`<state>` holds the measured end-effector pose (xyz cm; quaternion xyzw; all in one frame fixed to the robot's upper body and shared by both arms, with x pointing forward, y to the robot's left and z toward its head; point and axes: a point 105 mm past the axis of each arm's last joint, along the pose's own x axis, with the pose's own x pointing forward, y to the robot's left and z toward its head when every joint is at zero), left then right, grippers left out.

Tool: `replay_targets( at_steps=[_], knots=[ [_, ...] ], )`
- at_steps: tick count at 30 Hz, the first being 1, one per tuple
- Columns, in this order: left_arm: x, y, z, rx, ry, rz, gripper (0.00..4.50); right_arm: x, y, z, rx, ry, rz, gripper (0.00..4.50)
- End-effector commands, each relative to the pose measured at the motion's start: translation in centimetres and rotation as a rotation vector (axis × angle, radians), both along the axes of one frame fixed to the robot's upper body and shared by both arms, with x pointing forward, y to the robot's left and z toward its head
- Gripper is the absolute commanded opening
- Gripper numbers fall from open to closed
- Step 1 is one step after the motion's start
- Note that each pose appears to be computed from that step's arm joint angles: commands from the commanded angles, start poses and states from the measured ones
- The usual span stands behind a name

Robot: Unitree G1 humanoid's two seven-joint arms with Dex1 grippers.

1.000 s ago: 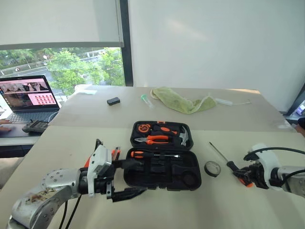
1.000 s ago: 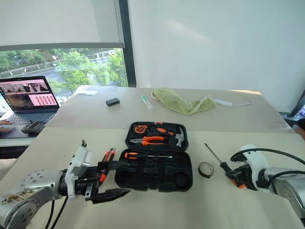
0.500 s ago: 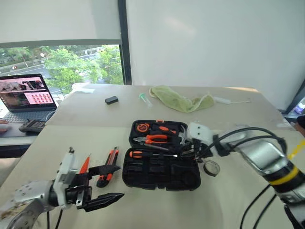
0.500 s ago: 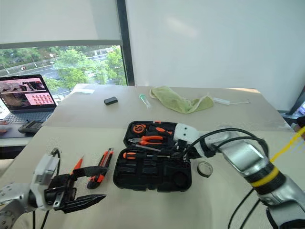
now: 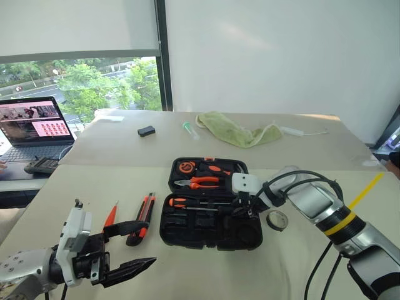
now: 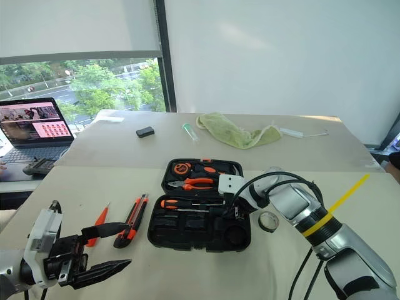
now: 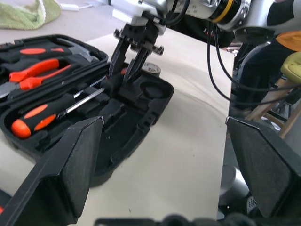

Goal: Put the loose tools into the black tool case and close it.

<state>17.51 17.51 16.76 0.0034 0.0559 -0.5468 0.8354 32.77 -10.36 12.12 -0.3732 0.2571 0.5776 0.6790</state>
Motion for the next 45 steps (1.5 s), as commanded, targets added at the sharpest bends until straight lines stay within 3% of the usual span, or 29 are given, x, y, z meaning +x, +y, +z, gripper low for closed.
replay_targets(
  at_steps=[1,3,4,7,14,17,19,23,25,30,34,36,38,43,44,45],
  knots=[
    [-0.3,-0.4,0.7,0.0,-0.036,-0.012,4.46,-0.4,0.3,0.3,-0.004,0.022,0.027,0.93],
    [-0.3,-0.5,0.7,0.0,-0.034,-0.012,4.46,-0.5,0.4,0.2,-0.011,0.019,0.047,0.93],
    [-0.4,-0.5,0.6,0.0,-0.032,-0.012,4.46,-0.5,0.4,0.3,-0.011,0.003,0.063,1.93],
    [-0.5,-0.6,0.5,0.0,-0.026,-0.015,4.46,-0.7,0.5,0.9,0.015,-0.027,0.093,2.73],
    [-0.4,-0.6,0.1,-0.003,-0.017,-0.01,4.46,-2.9,0.5,5.1,0.25,0.014,0.113,2.73],
    [0.0,-0.3,-0.1,-0.014,-0.016,0.01,4.46,-2.8,0.8,6.1,0.434,0.012,0.032,2.11],
    [0.0,-0.2,-0.2,-0.017,-0.018,0.018,4.46,-2.8,1.0,5.9,0.511,0.005,-0.014,1.46],
    [0.3,0.1,-0.2,-0.02,-0.026,0.036,4.46,-2.2,1.7,3.0,0.597,0.0,-0.143,0.01],
    [0.3,0.3,-0.3,-0.016,-0.026,0.04,4.46,-1.8,2.4,0.6,0.592,0.014,-0.216,0.01],
    [0.3,0.6,-0.3,-0.004,-0.025,0.036,4.46,-2.4,2.6,-5.8,0.378,0.099,-0.25,0.01],
    [0.5,1.0,-0.2,0.004,-0.032,0.044,4.46,-2.8,1.6,-7.9,0.278,0.127,-0.232,0.01],
    [0.5,1.2,-0.3,0.002,-0.029,0.049,4.46,-2.7,1.6,-7.4,0.311,0.128,-0.23,0.01],
    [0.7,1.4,-0.5,-0.016,-0.02,0.08,4.46,-2.7,2.5,-3.6,0.496,0.088,-0.183,0.01],
    [2.7,2.1,-0.5,-0.059,0.007,0.25,4.46,-4.3,2.7,4.2,0.788,-0.044,-0.088,0.01],
    [3.3,2.4,-0.7,-0.055,0.011,0.303,4.46,-4.8,2.6,5.0,0.803,-0.065,-0.068,0.58],
    [3.8,2.7,-0.8,-0.048,0.014,0.355,4.46,-5.3,2.6,5.4,0.794,-0.08,-0.054,0.76]
  ],
)
